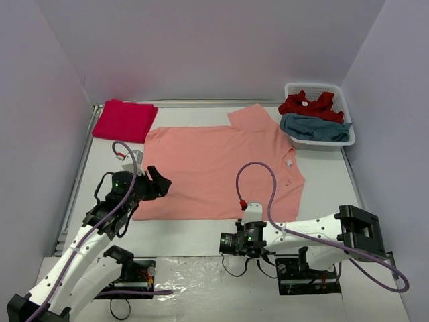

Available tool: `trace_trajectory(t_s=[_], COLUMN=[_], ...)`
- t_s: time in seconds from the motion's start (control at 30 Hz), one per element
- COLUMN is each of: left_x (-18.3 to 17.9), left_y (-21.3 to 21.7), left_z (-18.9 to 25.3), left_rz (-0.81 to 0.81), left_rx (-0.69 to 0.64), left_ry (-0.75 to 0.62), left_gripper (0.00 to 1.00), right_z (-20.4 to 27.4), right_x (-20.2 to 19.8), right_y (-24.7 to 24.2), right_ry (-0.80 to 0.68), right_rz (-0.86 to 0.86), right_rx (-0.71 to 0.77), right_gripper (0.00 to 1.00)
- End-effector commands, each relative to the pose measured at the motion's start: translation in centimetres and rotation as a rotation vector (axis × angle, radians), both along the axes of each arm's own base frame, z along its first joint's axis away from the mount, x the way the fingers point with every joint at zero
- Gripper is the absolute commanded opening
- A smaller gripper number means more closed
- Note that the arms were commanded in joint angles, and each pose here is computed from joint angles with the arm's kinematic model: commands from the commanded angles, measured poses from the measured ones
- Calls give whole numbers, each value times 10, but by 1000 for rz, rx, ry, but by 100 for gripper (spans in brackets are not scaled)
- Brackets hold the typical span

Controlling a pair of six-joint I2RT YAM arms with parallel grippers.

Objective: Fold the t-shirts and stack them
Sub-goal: Grap the side of the flattened tshirt closest away from the robot with both arms

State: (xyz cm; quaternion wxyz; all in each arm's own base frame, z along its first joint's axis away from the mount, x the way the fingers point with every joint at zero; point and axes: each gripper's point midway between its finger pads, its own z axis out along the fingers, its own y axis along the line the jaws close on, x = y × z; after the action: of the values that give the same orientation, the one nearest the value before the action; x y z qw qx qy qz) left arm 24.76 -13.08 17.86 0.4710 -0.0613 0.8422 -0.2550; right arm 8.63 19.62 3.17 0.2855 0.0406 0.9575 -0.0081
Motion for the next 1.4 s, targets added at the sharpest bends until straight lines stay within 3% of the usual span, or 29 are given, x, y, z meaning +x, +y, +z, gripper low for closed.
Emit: trace_trajectory(t_s=[0.0,0.3,0.6,1.37], left_x=[1,-2,-5,-7], left_y=[-2,-4,-9,-20], left_z=[9,7,5,-4], left_rz=[-5,-14,-39,-83], left_rx=[-6,14,28,46], left_ry=[-45,-43,-38,-15], left_gripper=[55,55,55,55], right_z=[-1,5,12,18], right_x=[7,18,20,36], right_y=[-19,-20,-32,-55], right_ry=[-62,-141,-164,-278], right_rz=[-70,-173,-277,-376], right_rx=[-69,-34,58,96], right_gripper=[21,27,23,36])
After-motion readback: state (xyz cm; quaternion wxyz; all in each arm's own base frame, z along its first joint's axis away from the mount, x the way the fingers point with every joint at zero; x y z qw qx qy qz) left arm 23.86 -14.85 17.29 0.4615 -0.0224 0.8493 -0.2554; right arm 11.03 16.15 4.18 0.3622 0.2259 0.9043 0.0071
